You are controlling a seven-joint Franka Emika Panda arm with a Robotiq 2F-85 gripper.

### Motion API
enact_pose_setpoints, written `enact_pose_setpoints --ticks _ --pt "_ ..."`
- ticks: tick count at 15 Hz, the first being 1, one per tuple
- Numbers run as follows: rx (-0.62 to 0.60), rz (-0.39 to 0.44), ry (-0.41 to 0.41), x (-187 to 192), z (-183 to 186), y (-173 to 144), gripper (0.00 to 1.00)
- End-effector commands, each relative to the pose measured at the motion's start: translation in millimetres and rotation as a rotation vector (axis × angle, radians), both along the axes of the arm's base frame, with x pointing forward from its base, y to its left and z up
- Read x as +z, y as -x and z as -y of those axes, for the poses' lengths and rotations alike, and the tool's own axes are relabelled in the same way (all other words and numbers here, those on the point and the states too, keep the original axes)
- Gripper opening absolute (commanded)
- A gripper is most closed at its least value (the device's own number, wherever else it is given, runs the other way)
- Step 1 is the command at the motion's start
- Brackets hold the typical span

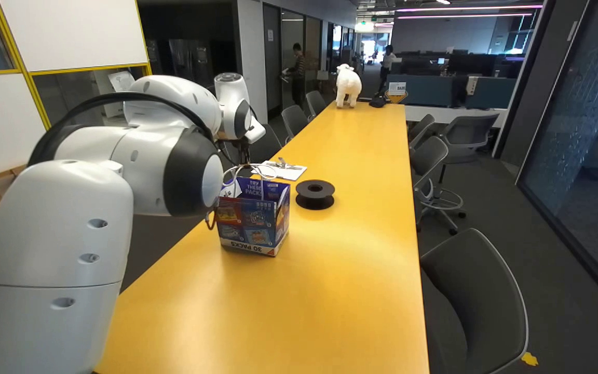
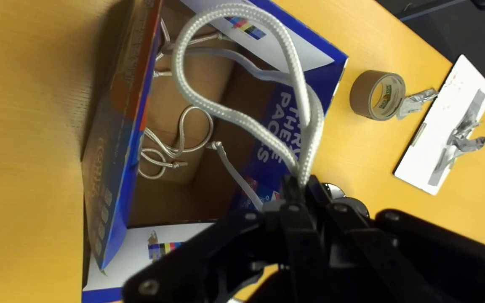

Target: Put the white ropes in the blue box

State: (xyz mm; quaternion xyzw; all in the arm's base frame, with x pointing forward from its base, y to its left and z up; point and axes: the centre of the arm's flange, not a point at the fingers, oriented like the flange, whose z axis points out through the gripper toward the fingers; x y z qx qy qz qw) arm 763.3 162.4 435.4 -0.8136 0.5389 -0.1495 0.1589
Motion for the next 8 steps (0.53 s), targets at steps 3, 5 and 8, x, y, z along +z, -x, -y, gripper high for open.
enact_pose_setpoints --ticks 3,5,8 --pt "0.001 -0.008 -0.039 -19.0 13.1 -15.6 0.02" --pt "-0.033 -0.024 -0.058 -29.3 19.0 -21.1 0.02" --pt "-0.08 -0.029 -0.066 -42.4 27.2 -27.9 0.02"
